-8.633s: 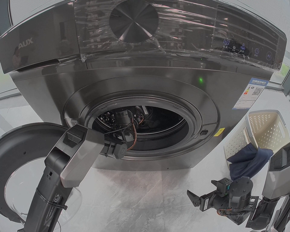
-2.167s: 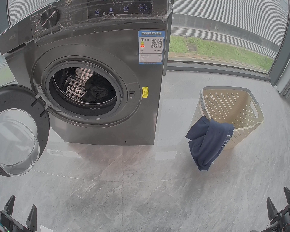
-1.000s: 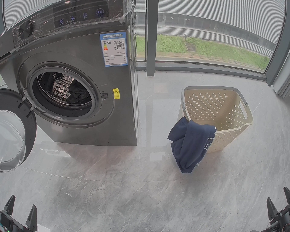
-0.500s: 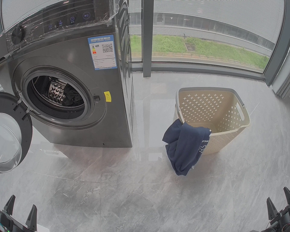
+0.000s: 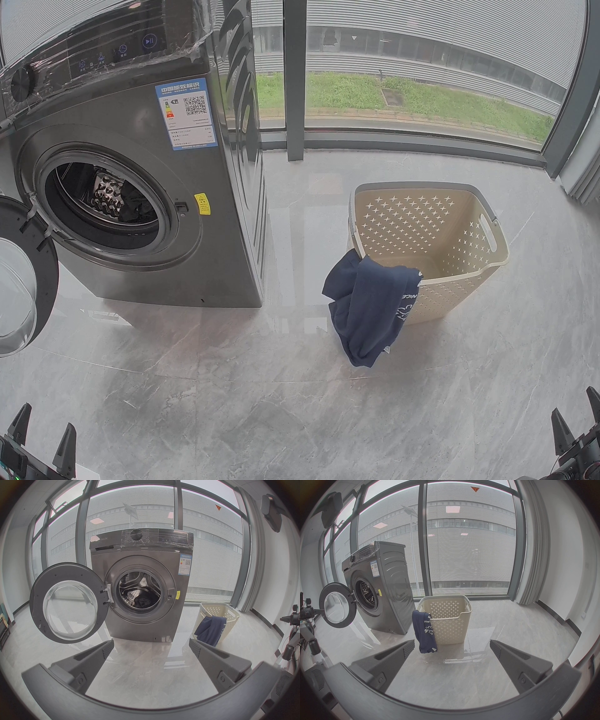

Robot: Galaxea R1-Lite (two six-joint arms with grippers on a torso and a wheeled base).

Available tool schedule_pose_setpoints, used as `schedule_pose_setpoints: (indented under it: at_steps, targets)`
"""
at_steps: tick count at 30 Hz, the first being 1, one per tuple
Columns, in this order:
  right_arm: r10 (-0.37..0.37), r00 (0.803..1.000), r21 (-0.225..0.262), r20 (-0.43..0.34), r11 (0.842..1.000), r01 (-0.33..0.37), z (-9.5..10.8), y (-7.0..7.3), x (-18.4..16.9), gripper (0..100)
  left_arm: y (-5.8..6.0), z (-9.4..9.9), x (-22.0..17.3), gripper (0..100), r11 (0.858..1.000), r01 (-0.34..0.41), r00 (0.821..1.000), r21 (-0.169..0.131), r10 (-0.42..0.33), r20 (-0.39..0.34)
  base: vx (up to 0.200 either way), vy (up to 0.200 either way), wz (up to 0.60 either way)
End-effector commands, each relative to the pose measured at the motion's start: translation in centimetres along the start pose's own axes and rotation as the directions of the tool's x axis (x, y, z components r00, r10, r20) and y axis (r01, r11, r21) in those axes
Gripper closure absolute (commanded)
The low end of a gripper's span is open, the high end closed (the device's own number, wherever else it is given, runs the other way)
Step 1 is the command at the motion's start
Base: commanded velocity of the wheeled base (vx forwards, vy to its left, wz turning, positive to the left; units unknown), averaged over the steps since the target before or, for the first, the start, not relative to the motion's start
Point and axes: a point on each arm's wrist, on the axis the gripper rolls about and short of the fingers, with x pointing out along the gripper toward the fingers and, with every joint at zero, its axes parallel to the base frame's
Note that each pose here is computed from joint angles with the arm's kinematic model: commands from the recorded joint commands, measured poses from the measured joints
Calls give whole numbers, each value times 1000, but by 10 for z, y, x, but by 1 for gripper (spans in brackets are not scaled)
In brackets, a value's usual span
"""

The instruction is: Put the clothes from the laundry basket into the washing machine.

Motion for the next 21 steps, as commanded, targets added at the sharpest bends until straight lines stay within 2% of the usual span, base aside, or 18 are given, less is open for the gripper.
schedule_pose_setpoints:
  at_steps: [1, 5, 21]
  targets:
    - [1, 1000, 0, 11, 1000, -1, -2, 0, -1, 0, 0, -5, 1, 0, 1000, -1, 1000, 0, 1, -10, 0, -200, 0]
    - [1, 1000, 0, 11, 1000, -1, -2, 0, -1, 0, 0, -5, 1, 0, 1000, -1, 1000, 0, 1, -10, 0, -200, 0]
    - [1, 1000, 0, 11, 1000, -1, -2, 0, -1, 0, 0, -5, 1, 0, 1000, 1, 1000, 5, -1, -10, 0, 0, 0]
